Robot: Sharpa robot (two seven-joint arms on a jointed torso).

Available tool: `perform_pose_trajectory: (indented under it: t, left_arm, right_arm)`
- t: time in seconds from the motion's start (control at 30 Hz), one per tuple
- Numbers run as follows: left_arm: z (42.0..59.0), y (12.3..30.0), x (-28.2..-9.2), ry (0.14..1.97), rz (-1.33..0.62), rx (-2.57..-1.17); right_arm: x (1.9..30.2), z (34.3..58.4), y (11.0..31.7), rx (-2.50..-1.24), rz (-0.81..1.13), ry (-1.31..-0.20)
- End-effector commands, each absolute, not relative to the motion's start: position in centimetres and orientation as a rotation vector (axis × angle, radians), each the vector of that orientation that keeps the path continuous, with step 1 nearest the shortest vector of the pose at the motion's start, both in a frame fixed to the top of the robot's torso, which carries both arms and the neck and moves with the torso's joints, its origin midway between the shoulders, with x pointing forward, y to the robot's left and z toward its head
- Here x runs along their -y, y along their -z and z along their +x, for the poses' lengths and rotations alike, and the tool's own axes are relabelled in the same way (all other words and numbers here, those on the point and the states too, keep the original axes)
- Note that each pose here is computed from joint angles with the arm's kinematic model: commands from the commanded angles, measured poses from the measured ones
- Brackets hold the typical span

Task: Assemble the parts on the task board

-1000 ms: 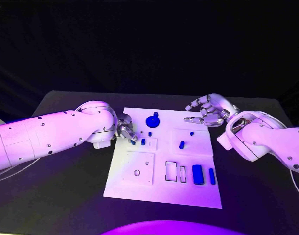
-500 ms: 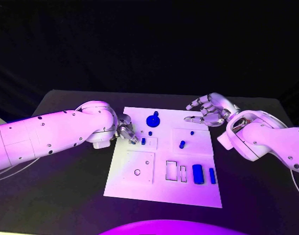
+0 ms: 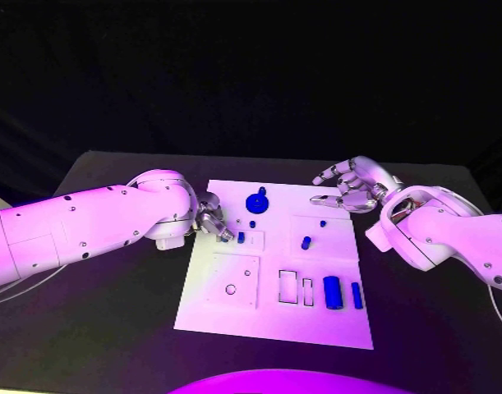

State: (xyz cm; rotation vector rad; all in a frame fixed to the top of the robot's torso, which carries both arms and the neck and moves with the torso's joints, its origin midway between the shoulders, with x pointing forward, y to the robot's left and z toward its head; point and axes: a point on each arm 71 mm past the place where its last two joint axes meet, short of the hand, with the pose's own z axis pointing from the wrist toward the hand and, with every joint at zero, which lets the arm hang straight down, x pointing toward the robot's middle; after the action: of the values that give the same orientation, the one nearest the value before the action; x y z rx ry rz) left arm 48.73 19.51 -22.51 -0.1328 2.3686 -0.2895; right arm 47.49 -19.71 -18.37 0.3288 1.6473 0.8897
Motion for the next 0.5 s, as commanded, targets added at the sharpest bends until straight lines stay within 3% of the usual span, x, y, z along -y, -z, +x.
perform_pose_trajectory:
  t: [0.03,0.5]
  left_arm:
    - [48.67,22.73,-19.59,0.287,-0.133,-2.383]
    - [48.92,22.39,-20.22,0.293,-0.171,-2.355]
  right_arm:
    - [19.63,47.43,18.32,-1.642,0.309,-0.898]
    - [19.7,47.43,18.36,-1.642,0.31,-0.896]
